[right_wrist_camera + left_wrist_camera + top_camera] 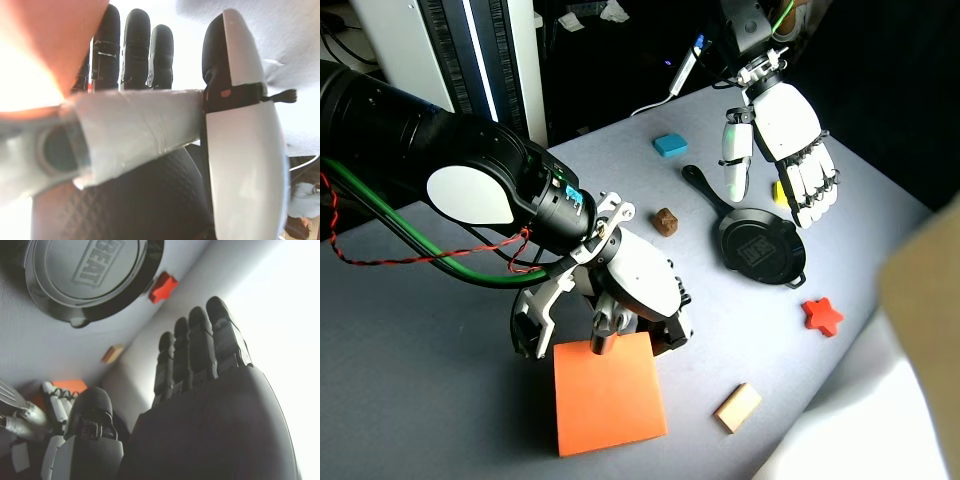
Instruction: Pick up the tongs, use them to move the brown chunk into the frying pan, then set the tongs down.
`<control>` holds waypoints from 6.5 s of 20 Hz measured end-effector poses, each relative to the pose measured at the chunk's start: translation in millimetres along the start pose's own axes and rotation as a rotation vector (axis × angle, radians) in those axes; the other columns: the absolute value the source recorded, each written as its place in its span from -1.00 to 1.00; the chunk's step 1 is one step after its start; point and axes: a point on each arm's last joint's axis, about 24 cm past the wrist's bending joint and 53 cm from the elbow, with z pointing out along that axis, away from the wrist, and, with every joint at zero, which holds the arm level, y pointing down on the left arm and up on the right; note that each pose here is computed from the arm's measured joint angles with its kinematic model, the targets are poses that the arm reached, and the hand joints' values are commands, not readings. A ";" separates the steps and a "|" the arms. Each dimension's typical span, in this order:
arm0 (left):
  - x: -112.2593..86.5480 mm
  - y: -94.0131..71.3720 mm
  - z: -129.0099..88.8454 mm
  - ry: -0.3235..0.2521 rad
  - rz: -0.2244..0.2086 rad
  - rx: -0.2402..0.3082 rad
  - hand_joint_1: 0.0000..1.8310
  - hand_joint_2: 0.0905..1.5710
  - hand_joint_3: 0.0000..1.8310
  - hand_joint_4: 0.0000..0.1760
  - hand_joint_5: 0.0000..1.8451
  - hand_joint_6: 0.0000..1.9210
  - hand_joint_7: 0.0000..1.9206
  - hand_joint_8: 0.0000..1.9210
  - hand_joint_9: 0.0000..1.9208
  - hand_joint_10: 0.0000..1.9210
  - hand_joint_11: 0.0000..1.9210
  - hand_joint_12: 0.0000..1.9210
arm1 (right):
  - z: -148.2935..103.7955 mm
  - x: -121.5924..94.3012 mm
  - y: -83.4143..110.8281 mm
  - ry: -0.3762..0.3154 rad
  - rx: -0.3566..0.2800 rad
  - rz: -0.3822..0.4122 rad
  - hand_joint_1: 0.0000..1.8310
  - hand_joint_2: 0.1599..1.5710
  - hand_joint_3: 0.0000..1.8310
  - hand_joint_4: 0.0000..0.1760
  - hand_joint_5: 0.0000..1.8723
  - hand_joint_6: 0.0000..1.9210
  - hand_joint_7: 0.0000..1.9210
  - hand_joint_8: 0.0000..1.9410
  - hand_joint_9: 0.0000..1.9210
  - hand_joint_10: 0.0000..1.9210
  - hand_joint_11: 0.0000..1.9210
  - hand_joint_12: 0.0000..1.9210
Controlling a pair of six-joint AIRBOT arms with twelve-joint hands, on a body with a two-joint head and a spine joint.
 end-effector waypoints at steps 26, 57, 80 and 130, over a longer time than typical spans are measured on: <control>-2.8 3.2 2.7 -0.006 0.006 -0.006 -1.00 0.58 -1.00 -0.68 -0.85 -0.99 -0.83 -1.00 -0.86 -0.99 -1.00 -0.75 | -82.1 -49.0 67.5 -0.275 -0.192 0.074 0.09 0.43 -1.00 -1.00 -0.11 -0.92 -0.03 -1.00 -0.11 -0.86 -0.67 0.51; -5.9 10.0 5.8 -0.014 0.001 -0.023 -1.00 0.58 -1.00 -0.69 -0.86 -1.00 -0.86 -1.00 -0.89 -1.00 -1.00 -0.80 | -97.3 -24.5 69.4 -0.110 -0.153 0.260 0.10 0.39 -1.00 -1.00 -0.15 -0.99 -0.13 -0.99 -0.34 -0.51 -0.78 0.54; -14.8 30.3 14.7 -0.036 0.029 -0.064 -1.00 0.58 -1.00 -0.75 -0.83 -0.99 -0.83 -1.00 -0.85 -1.00 -1.00 -0.71 | -71.1 -12.0 46.8 -0.194 0.216 0.455 0.11 0.36 -1.00 -1.00 -0.14 -0.99 -0.12 -1.00 -0.35 -0.48 -0.75 0.53; -11.1 26.4 12.7 -0.026 0.028 -0.054 -1.00 0.60 -1.00 -0.68 -0.86 -1.00 -0.85 -1.00 -0.89 -1.00 -1.00 -0.85 | -24.2 22.8 57.1 -0.154 0.221 0.380 0.09 0.39 -1.00 -1.00 -0.22 -1.00 -0.20 -1.00 -0.41 -0.46 -0.80 0.56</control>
